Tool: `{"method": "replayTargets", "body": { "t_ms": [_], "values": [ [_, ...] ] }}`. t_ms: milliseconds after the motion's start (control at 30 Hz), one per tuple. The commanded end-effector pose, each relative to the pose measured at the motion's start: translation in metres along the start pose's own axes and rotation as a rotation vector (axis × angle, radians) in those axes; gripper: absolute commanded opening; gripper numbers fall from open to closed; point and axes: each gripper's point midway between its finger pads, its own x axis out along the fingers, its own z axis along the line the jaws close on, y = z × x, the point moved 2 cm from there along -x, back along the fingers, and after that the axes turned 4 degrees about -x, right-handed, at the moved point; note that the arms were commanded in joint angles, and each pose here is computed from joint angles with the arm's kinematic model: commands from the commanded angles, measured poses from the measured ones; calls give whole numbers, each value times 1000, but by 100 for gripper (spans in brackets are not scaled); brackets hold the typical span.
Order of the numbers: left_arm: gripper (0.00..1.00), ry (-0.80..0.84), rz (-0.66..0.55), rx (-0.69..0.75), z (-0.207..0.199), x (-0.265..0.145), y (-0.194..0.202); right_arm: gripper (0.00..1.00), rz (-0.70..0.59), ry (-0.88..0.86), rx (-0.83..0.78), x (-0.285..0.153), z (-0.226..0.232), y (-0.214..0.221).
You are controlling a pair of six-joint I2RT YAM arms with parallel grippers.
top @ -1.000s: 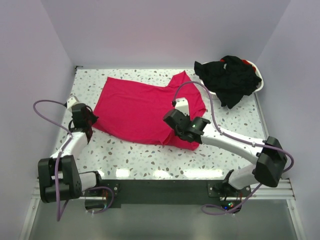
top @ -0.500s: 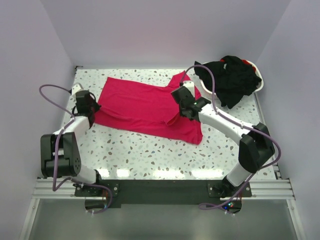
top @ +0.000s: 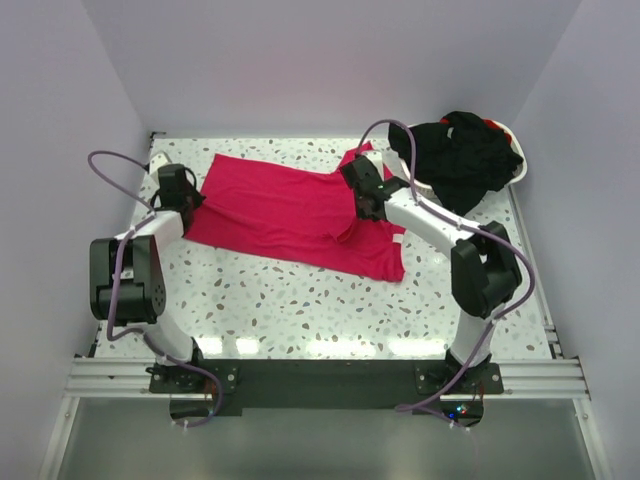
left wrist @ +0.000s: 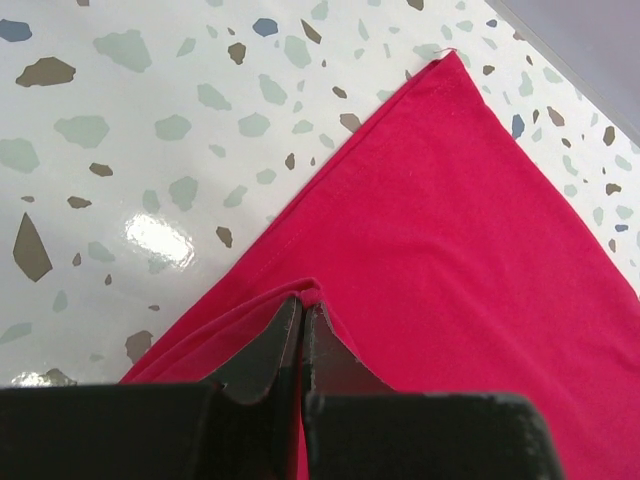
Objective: Fold and stack the t-shirts
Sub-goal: Fold the tshirt
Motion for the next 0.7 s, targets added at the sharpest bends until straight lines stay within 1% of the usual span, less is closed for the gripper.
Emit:
{"method": "replayTargets", "body": {
  "t_ms": [0,67,100,167,200,233,267,300,333,367,400,433,533,567,600,633,667],
  "values": [
    [0,-3,-59,14,-11,7,-22,0,-32,-3,10,2,-1,-20],
    [0,-20,-54,17,-10,10,-23,0,-30,5,16,8,-4,-25],
    [2,-35,-54,20,-8,11,-23,0,-17,12,8,14,-5,-23],
    [13,-43,-60,20,-7,11,-25,0,-19,18,16,19,-7,-32],
    [29,-45,-63,24,-7,10,-26,17,-5,20,12,26,-7,-30],
    [38,-42,-65,27,-8,9,-26,27,-13,11,14,26,-6,-38],
    [59,-39,-68,32,-7,7,-27,37,-16,13,19,28,-8,-42],
    [70,-32,-76,34,-9,6,-29,61,-12,14,9,31,-8,-44],
    [80,-24,-82,41,-11,4,-29,69,-27,14,17,29,-9,-53],
    [95,-21,-89,48,-12,1,-30,77,-33,17,18,27,-11,-57],
    [99,-16,-94,54,-15,-2,-31,82,-39,12,18,24,-11,-60],
    [100,1,-94,67,-22,-4,-28,85,-57,0,26,18,-12,-65],
    [100,82,-98,133,-44,-13,-20,86,-97,-120,50,5,-2,-62],
    [100,139,-76,165,-57,-17,-9,86,-89,-205,49,2,11,-55],
    [100,187,-80,171,-67,-19,-7,86,-81,-248,62,0,17,-49],
    [100,225,-63,177,-74,-19,0,86,-56,-280,59,5,22,-33],
    [100,274,-23,185,-80,-18,11,85,-43,-312,62,3,27,-27]
  ]
}}
